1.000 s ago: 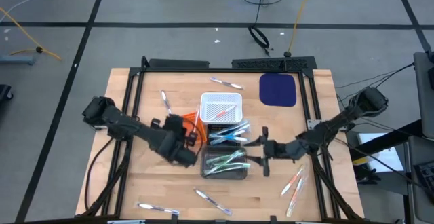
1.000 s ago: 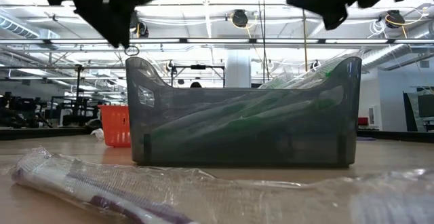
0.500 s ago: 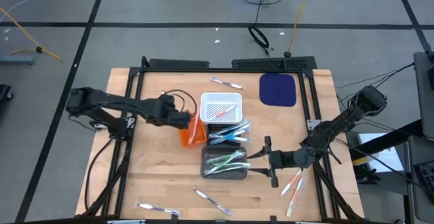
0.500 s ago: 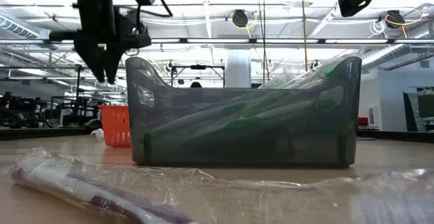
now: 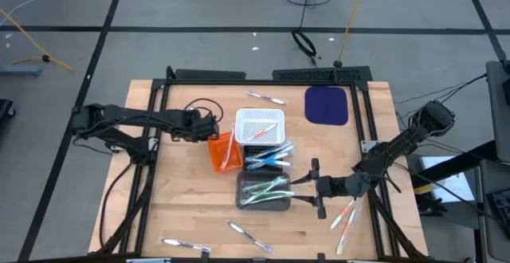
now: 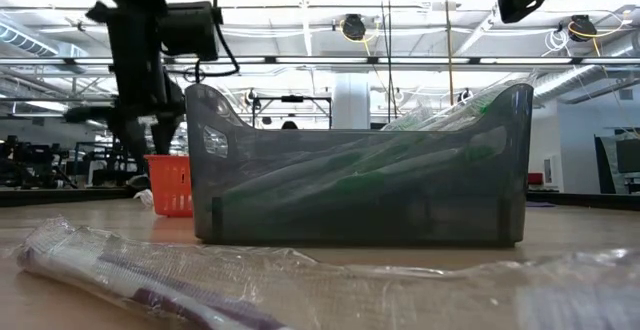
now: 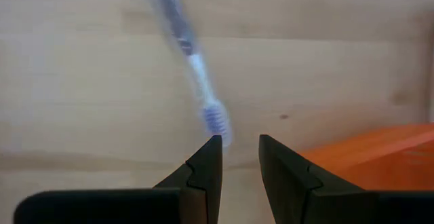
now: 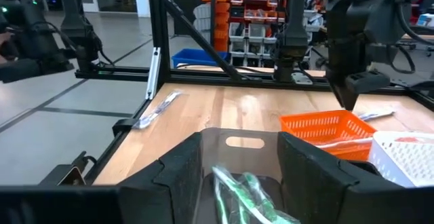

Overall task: Pick & Place Toothbrushes
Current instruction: Put the purple toothbrush into the white basket

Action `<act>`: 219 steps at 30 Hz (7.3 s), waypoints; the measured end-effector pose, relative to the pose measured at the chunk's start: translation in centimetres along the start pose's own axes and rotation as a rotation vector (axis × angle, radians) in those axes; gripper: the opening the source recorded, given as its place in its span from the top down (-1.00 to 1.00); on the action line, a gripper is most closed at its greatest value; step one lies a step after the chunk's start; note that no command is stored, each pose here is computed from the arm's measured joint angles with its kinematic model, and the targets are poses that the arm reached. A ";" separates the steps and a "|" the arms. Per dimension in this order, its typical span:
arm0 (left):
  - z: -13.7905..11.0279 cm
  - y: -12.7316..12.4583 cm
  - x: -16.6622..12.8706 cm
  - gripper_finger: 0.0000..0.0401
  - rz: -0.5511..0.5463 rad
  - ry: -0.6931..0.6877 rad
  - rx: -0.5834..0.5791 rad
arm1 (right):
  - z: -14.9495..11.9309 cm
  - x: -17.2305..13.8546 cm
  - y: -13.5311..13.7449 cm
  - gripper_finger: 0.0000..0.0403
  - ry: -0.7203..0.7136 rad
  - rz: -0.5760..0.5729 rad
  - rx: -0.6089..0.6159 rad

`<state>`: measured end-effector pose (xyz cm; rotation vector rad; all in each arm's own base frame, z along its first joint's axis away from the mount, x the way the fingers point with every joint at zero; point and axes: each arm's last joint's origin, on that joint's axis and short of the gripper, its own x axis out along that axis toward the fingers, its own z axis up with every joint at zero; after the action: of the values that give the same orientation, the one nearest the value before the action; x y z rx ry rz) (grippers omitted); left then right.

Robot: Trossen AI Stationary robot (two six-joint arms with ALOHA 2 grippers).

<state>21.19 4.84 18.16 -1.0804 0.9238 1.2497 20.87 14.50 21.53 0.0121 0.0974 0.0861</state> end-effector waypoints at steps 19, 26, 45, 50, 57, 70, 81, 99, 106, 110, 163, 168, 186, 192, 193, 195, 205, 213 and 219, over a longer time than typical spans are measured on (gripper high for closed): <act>0.2 1.2 2.4 0.51 0.014 0.015 -0.039 | 0.0 0.0 0.0 0.11 0.001 0.000 -0.003; -0.1 1.3 4.1 0.50 0.070 0.032 -0.042 | 0.0 0.0 0.0 0.13 0.001 0.000 -0.003; -0.1 2.0 4.2 0.98 0.102 0.028 0.043 | -0.2 0.0 0.0 0.14 0.014 -0.002 -0.005; -0.3 2.6 3.2 0.99 0.106 0.029 0.073 | -0.2 0.0 0.0 0.14 0.018 -0.002 -0.007; -1.0 3.0 0.1 0.99 -0.037 -0.051 0.125 | -0.2 0.0 -0.1 0.15 0.020 -0.004 0.000; -4.7 2.6 -6.7 0.99 -0.587 -0.208 0.294 | 0.4 1.3 -2.2 0.15 -0.038 -0.091 0.070; -9.8 -1.7 -10.5 1.00 -1.102 -0.407 0.569 | 0.4 4.5 -5.5 0.15 -0.246 -0.058 0.162; -14.6 -6.5 -6.2 1.00 -1.221 -0.481 0.618 | 1.6 6.6 -7.7 0.15 -0.345 -0.025 0.237; -15.3 -8.4 -6.9 1.00 -1.231 -0.529 0.657 | 2.1 7.4 -8.2 0.15 -0.308 -0.049 0.230; -15.6 -9.6 -7.6 1.00 -1.222 -0.568 0.699 | 2.2 7.5 -8.3 0.15 -0.309 -0.051 0.231; -15.1 -10.1 -7.1 0.40 -0.914 -0.742 0.959 | 1.7 4.8 -18.1 0.91 0.079 -0.350 0.168; -14.2 -10.5 -6.8 0.40 -0.884 -0.766 0.957 | 0.9 4.7 -20.5 0.91 0.227 -0.381 0.138; -12.2 -11.1 -6.1 0.40 -0.796 -0.826 1.004 | -0.4 7.4 -22.7 0.91 0.426 -0.356 0.051; -11.0 -11.3 -5.6 0.40 -0.731 -0.865 1.046 | -0.4 7.7 -22.7 0.91 0.457 -0.323 0.033; -10.7 -11.4 -5.5 0.40 -0.721 -0.872 1.048 | -0.3 7.7 -22.7 0.91 0.453 -0.321 0.023; -10.1 -11.5 -5.4 0.40 -0.698 -0.883 1.053 | -0.4 7.6 -22.8 0.91 0.464 -0.323 0.014; -6.9 -11.6 -3.7 0.40 -0.562 -0.855 1.010 | -0.4 7.6 -23.0 0.48 0.478 -0.316 -0.039; -5.9 -11.5 -3.1 0.40 -0.525 -0.824 0.967 | -0.4 7.6 -23.0 0.15 0.478 -0.314 -0.056; -5.9 -11.5 -3.1 0.40 -0.523 -0.824 0.973 | -0.4 7.6 -23.0 0.15 0.478 -0.314 -0.056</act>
<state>32.42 -1.64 20.96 0.0269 0.4328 0.5522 30.30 -7.79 19.99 -0.0797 0.5727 -0.2250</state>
